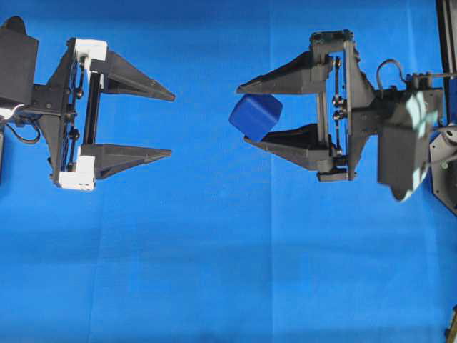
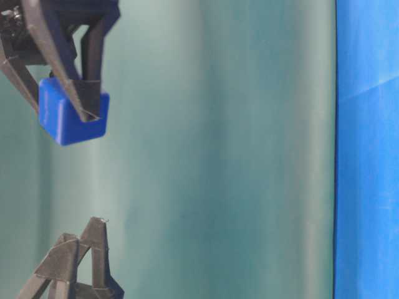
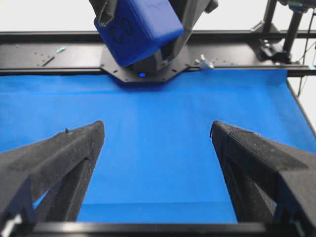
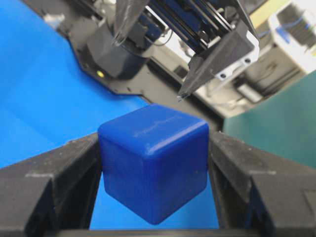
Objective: Handover the blue block to the right arm after grasping it with the left arm, then place it in the designated position.
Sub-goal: 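Open the left gripper and pull the cube away with the right gripper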
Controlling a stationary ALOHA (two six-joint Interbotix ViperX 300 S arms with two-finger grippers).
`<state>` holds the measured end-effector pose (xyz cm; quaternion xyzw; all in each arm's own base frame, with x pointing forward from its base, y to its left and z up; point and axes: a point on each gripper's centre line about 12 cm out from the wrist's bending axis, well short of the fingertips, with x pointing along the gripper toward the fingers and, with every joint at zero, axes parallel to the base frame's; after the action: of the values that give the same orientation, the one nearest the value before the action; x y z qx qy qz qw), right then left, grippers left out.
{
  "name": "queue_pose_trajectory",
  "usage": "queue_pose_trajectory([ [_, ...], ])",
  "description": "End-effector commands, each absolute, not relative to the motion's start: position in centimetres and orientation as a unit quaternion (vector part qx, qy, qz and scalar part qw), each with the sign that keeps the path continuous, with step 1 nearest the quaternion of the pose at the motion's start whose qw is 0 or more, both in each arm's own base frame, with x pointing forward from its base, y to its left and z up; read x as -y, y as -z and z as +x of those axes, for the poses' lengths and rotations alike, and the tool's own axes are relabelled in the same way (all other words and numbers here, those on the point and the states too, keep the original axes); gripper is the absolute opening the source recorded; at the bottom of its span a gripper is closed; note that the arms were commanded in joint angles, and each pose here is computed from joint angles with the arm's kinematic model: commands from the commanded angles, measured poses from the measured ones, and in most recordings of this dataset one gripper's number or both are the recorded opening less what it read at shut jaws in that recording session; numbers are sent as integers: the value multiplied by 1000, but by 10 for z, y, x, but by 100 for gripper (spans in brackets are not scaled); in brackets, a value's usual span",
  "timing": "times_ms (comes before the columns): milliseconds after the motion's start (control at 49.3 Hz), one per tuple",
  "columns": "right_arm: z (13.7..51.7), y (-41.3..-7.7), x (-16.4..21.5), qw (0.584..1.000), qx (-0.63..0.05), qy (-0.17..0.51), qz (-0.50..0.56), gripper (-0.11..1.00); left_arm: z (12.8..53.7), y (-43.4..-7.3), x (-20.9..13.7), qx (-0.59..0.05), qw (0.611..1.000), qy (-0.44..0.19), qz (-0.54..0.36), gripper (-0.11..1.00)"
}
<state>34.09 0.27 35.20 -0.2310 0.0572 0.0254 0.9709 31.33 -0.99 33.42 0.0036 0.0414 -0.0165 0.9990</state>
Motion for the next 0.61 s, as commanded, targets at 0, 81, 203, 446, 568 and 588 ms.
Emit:
queue_pose_trajectory([
  [0, 335, -366, -4, 984, -39, -19, -175, 55, 309, -347, 9, -21, 1000, 16, 5, 93],
  [81, 332, -369, -4, 992, -34, -16, -123, 55, 309, -347, 9, -21, 1000, 16, 5, 93],
  [203, 328, -372, -3, 998, -38, -11, -49, 55, 309, -347, 9, -21, 1000, 16, 5, 93],
  [446, 324, -369, -1, 998, -62, -1, -8, 55, 309, -347, 9, -21, 1000, 16, 5, 93],
  [568, 324, -369, 0, 998, -63, 0, -7, 55, 309, -347, 9, -21, 1000, 16, 6, 93],
  [588, 324, -369, -1, 998, -63, 0, -7, 55, 309, -347, 9, -21, 1000, 16, 5, 93],
])
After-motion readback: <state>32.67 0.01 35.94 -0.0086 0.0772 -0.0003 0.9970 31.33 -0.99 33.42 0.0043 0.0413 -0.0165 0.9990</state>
